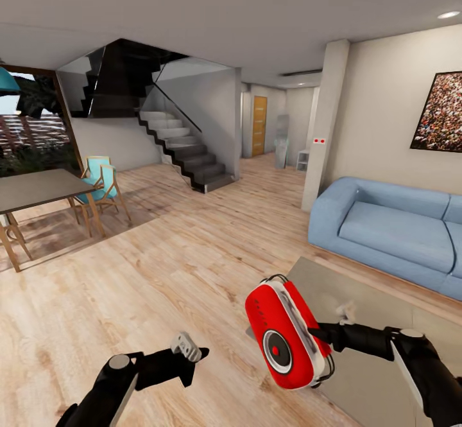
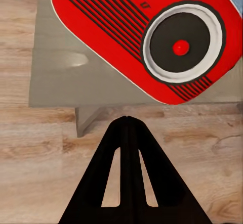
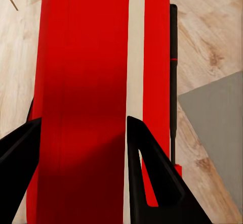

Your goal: Turn on the radio receiver that's on the table in the living room.

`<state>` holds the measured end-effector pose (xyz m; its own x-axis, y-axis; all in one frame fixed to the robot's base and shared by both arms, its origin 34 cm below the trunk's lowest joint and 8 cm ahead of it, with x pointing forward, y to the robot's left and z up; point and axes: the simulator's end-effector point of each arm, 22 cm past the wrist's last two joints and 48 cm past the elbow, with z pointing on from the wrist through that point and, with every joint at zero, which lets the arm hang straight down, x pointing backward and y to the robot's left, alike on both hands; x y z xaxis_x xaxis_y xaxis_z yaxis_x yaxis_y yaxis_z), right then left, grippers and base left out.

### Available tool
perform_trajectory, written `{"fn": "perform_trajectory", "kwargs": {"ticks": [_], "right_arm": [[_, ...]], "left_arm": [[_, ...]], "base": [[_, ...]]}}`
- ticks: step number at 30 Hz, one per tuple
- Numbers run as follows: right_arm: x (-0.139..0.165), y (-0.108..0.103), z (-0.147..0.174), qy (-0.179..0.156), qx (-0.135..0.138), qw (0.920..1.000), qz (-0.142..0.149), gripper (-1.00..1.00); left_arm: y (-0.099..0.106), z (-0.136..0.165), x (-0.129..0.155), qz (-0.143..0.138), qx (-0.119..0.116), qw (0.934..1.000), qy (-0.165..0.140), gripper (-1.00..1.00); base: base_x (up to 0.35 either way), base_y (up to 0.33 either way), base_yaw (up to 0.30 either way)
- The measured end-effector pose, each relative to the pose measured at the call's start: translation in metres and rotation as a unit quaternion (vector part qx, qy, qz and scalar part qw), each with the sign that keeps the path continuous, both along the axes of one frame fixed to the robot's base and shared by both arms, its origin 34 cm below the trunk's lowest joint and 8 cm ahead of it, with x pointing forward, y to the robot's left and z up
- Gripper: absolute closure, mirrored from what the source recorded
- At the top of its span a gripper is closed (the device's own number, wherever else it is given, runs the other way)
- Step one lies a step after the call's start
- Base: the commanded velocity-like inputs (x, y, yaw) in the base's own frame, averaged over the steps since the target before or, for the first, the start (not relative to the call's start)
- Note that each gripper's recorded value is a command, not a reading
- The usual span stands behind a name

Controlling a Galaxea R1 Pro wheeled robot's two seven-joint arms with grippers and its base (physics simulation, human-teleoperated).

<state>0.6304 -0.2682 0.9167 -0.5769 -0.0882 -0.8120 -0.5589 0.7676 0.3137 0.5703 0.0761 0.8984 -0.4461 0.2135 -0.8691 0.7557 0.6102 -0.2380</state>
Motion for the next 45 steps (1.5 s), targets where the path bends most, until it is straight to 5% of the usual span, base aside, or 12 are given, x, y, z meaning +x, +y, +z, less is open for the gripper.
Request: {"fn": "perform_trajectory", "kwargs": {"ticks": [6,11,17,23,33,45], "right_arm": [[0.001,0.012,-0.001,0.0,0.008,1.0,0.001,1.0],[0.001,0.03,-0.003,0.002,0.018,0.9998,0.005,1.0],[0.005,0.033,-0.005,0.001,0.015,0.9999,-0.005,1.0],[0.006,0.033,-0.006,0.001,0.014,0.9999,-0.008,1.0],[0.006,0.033,-0.007,0.002,0.013,0.9999,-0.01,1.0],[-0.004,0.065,-0.016,0.013,0.006,0.9995,0.029,1.0]], "left_arm": [[-0.035,0.004,-0.001,0.001,-0.027,0.9996,0.009,1.0],[-0.038,-0.009,-0.003,-0.004,0.009,0.9999,0.005,1.0],[-0.04,-0.011,-0.006,-0.012,0.017,0.9998,0.004,1.0],[-0.065,-0.019,-0.026,-0.049,0.034,0.9979,0.026,1.0],[-0.083,-0.019,-0.029,-0.048,0.035,0.9978,0.029,1.0],[-0.086,-0.015,-0.027,-0.045,0.033,0.9981,0.025,1.0]], "base": [[0.0,0.0,0.0],[0.0,0.0,0.0],[0.0,0.0,0.0],[0.0,0.0,0.0],[0.0,0.0,0.0],[0.0,0.0,0.0]]}}
